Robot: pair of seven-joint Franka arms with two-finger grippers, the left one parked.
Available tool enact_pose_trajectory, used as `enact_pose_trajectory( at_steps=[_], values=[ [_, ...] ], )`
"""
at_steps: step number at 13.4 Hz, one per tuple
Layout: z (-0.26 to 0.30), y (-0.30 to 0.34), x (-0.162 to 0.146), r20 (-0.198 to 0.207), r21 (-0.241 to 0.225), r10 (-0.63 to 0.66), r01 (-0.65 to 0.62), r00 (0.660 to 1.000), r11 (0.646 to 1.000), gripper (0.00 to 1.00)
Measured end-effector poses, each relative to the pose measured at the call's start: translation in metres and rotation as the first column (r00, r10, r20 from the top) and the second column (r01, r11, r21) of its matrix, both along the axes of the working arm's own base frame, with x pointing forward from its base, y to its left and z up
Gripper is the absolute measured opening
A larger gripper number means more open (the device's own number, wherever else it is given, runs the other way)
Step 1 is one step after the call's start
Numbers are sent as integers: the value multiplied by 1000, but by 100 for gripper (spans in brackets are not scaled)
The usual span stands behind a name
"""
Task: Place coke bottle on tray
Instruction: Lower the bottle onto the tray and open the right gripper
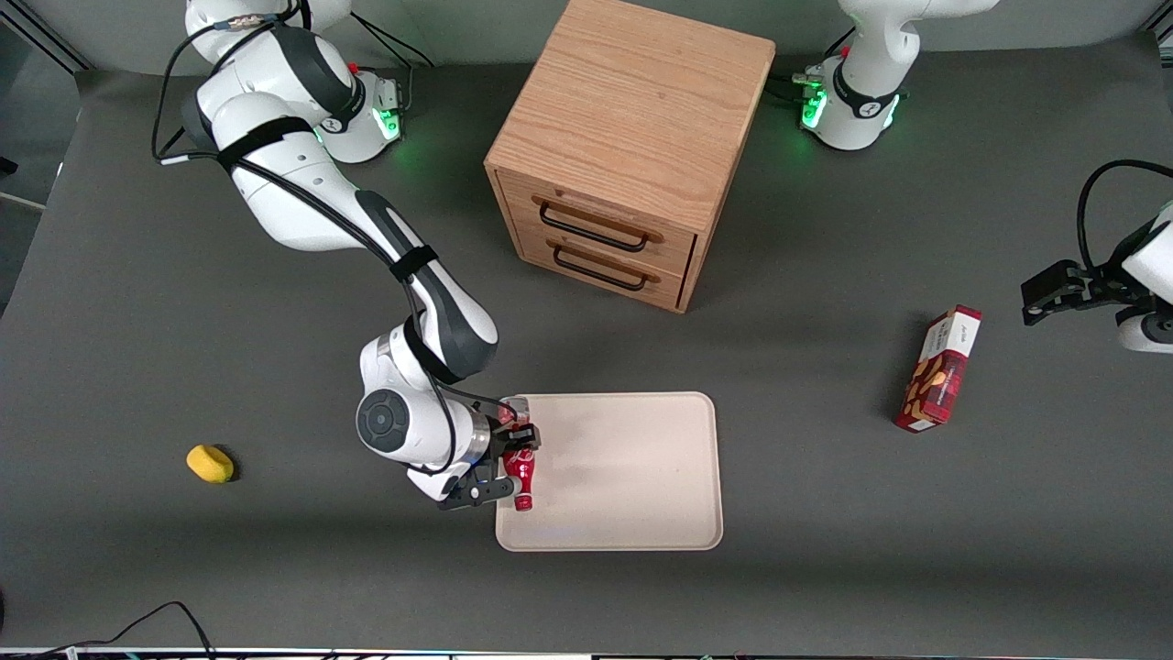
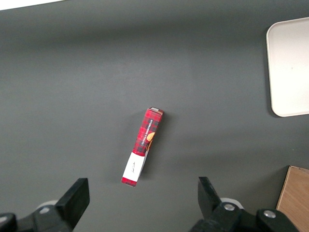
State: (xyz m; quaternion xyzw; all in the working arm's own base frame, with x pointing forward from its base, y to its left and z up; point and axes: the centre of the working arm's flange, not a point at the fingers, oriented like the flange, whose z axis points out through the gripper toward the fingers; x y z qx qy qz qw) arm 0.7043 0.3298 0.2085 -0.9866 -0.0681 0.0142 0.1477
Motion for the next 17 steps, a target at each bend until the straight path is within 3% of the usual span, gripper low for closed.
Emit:
enact_pose_trajectory(
  at_steps=[11,15,17],
  values=[
    [-21,-7,5,4,4,-98,98,995,995,59],
    [-21,-5,4,6,5,-97,97,995,995,98],
    [-21,-2,3,7,6,-93,93,996,996,100]
  ],
)
